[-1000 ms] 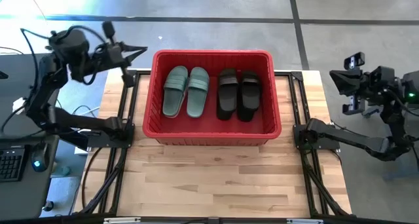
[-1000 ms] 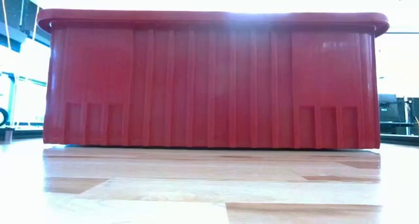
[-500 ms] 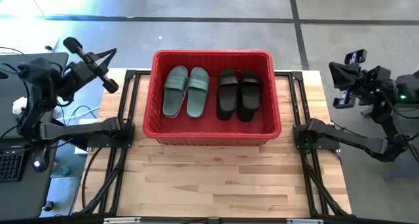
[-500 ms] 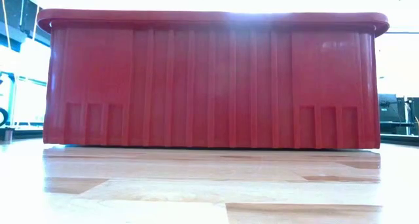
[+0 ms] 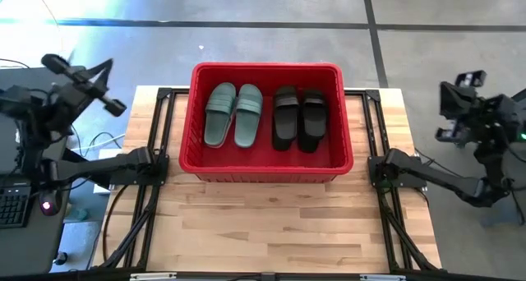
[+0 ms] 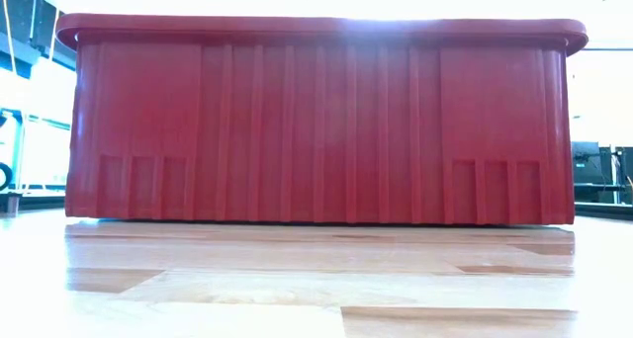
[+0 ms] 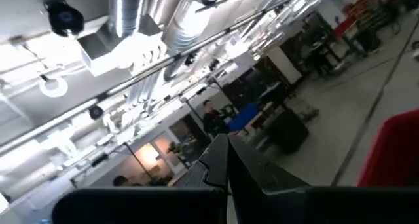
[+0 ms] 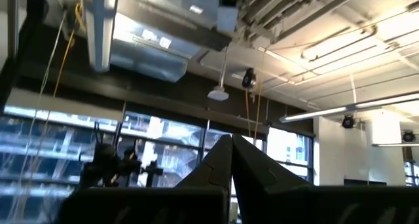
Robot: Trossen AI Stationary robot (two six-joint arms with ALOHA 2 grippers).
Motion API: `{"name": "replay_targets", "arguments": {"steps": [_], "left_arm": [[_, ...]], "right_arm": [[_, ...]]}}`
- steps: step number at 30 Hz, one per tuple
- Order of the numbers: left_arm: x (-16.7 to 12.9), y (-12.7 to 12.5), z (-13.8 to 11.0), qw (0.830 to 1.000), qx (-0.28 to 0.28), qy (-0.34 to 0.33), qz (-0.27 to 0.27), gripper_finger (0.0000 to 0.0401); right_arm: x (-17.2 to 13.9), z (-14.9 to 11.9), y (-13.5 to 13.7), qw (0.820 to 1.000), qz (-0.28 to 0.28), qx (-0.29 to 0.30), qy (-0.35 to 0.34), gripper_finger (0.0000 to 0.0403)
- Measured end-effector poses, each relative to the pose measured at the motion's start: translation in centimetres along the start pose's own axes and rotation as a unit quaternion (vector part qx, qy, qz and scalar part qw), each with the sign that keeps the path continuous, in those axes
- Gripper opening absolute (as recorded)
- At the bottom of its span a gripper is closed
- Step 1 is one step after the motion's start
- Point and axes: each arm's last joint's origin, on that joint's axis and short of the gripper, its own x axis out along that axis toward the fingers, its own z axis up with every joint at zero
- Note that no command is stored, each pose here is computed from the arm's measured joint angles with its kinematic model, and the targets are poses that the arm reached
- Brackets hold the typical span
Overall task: Pick and place slides into bin
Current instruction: Return to Home Position
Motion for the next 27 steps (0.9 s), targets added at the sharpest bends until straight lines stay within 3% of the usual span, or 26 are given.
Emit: {"name": "replay_targets", "arguments": {"steps": [5, 14, 21, 27], "left_arm": [[-2.2, 0.5, -0.7, 0.999, -0.036, -0.007, -0.001, 0.0], [-2.8, -0.2, -1.7, 0.997, -0.052, 0.031, -0.038, 0.0], [-4.1, -0.8, -2.9, 0.996, -0.072, 0.027, -0.032, 0.0], [-5.6, -1.8, -4.6, 0.995, -0.098, 0.021, -0.024, 0.0]], "right_arm": [[-2.4, -0.2, 0.3, 0.999, -0.024, 0.023, -0.021, 0.0], [-4.0, -2.3, 0.6, 0.998, -0.031, 0.059, -0.014, 0.0], [-5.6, -3.8, 0.9, 0.995, -0.039, 0.085, -0.023, 0.0], [-5.2, -4.5, 0.9, 0.994, -0.046, 0.096, -0.011, 0.0]]}}
